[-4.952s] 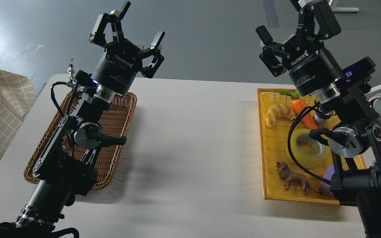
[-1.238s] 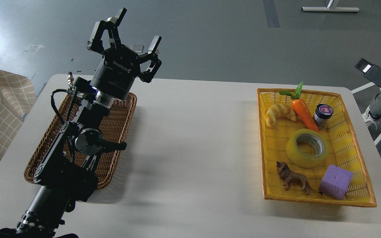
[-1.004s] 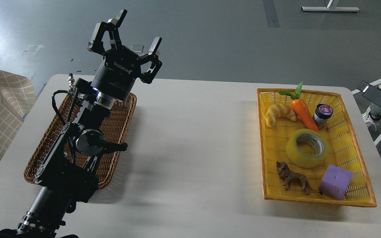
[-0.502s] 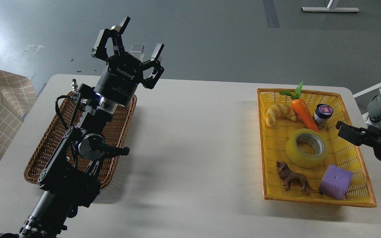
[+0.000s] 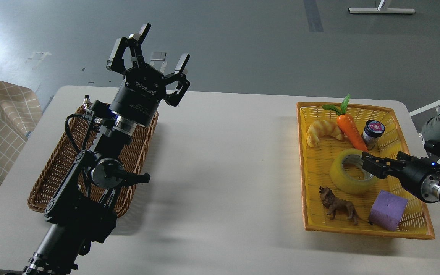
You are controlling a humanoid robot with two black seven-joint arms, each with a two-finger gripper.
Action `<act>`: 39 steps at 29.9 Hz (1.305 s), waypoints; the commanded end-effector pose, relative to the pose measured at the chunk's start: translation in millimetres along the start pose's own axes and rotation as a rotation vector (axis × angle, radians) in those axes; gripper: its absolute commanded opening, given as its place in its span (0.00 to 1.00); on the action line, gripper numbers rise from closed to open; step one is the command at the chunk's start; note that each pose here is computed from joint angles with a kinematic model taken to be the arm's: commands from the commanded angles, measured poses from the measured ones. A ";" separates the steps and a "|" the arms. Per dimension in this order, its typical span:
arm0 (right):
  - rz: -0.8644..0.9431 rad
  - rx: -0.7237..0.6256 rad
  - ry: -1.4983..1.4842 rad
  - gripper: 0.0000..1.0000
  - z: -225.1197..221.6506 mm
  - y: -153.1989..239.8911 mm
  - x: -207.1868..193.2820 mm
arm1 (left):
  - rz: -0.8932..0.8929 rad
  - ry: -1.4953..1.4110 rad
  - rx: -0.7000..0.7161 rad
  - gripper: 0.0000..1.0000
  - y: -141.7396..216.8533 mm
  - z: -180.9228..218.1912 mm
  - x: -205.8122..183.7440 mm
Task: Place and transfer tape with both arms
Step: 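Lower the right gripper into the yellow tape roll's hole and grip it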
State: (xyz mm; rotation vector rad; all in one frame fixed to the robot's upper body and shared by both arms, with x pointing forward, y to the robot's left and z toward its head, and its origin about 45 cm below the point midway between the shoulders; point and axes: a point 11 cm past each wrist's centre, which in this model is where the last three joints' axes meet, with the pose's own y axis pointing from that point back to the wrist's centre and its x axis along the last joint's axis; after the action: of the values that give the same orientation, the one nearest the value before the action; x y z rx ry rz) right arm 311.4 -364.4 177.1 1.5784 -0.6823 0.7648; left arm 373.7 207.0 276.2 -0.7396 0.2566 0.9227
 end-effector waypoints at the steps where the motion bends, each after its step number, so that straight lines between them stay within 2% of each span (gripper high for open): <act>1: -0.019 -0.017 -0.016 1.00 5.4 -3.9 -7.4 | -0.001 0.001 0.001 0.98 -0.3 -0.3 -0.4; 39: -0.076 -0.018 -0.095 0.96 -3.1 -26.1 -33.4 | -0.005 -0.004 0.000 0.98 -0.6 1.0 -1.1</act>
State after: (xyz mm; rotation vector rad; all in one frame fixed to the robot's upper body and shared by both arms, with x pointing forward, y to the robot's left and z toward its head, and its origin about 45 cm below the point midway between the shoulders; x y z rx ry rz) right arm 310.4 -357.0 136.3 1.6233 -0.6898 0.6351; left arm 373.1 207.0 276.9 -0.7375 0.2532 0.9208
